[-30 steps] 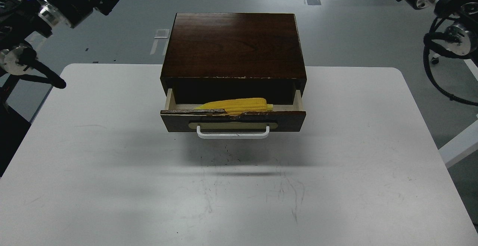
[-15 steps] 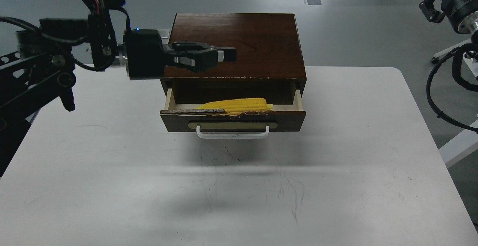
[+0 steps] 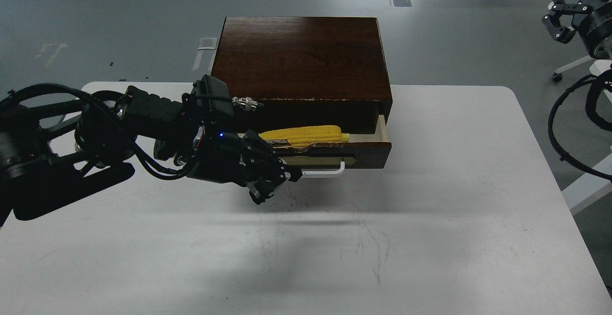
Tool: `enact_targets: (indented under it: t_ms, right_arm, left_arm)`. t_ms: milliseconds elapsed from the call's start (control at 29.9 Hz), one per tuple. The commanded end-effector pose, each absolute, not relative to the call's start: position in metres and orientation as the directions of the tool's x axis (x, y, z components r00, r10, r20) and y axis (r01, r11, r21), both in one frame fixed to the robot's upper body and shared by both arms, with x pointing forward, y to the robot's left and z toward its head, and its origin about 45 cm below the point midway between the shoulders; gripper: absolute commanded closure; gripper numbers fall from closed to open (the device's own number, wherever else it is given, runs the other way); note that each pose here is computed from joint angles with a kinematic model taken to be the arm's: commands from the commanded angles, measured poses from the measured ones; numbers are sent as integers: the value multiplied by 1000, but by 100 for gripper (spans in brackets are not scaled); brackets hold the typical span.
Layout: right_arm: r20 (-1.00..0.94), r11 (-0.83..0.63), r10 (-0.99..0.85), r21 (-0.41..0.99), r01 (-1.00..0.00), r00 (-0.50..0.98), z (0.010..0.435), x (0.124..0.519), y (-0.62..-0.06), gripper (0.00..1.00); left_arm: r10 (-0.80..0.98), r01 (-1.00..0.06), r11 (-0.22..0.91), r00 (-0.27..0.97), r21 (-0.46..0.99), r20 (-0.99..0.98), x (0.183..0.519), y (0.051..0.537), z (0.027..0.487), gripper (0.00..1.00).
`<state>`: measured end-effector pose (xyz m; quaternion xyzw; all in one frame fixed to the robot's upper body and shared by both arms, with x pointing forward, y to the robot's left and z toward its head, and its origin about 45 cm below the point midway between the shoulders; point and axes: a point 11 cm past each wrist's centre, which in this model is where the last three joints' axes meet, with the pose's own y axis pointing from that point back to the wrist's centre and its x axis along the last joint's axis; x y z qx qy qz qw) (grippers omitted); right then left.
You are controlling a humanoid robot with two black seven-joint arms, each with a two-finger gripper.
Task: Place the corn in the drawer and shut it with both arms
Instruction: 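Place the left gripper against the drawer front beside the handle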
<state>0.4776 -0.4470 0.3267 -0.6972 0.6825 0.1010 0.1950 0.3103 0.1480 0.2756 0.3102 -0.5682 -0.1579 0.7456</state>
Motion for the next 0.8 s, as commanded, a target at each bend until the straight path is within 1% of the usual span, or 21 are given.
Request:
enact_targets:
  t_ms: [0, 100, 167, 268, 536, 636, 770]
  right_arm:
    - [-426, 16, -904, -111, -994, 34, 313, 474, -448, 3]
    - [-429, 14, -903, -106, -994, 33, 311, 473, -448, 3]
    - [-435, 10, -900, -98, -995, 33, 305, 471, -449, 3]
    - [-476, -3, -878, -90, -996, 45, 291, 464, -449, 3]
    - [-558, -36, -825, -101, -994, 87, 264, 446, -453, 1]
    - [-580, -27, -812, -74, -997, 65, 245, 446, -445, 1]
    - [-597, -1, -801, -74, -997, 45, 237, 446, -445, 1]
  left_arm:
    - [-598, -110, 752, 301, 650, 743, 308, 147, 271, 100]
    - [-636, -113, 722, 282, 683, 719, 307, 152, 262, 100]
    - [-677, -124, 689, 241, 714, 695, 307, 155, 254, 100]
    - [-693, -124, 680, 211, 722, 689, 307, 151, 251, 100]
    - [-696, -126, 679, 202, 723, 689, 309, 148, 250, 100]
    - [-693, -129, 680, 206, 721, 691, 312, 145, 249, 100]
    - [-693, -137, 679, 206, 721, 691, 315, 146, 251, 100]
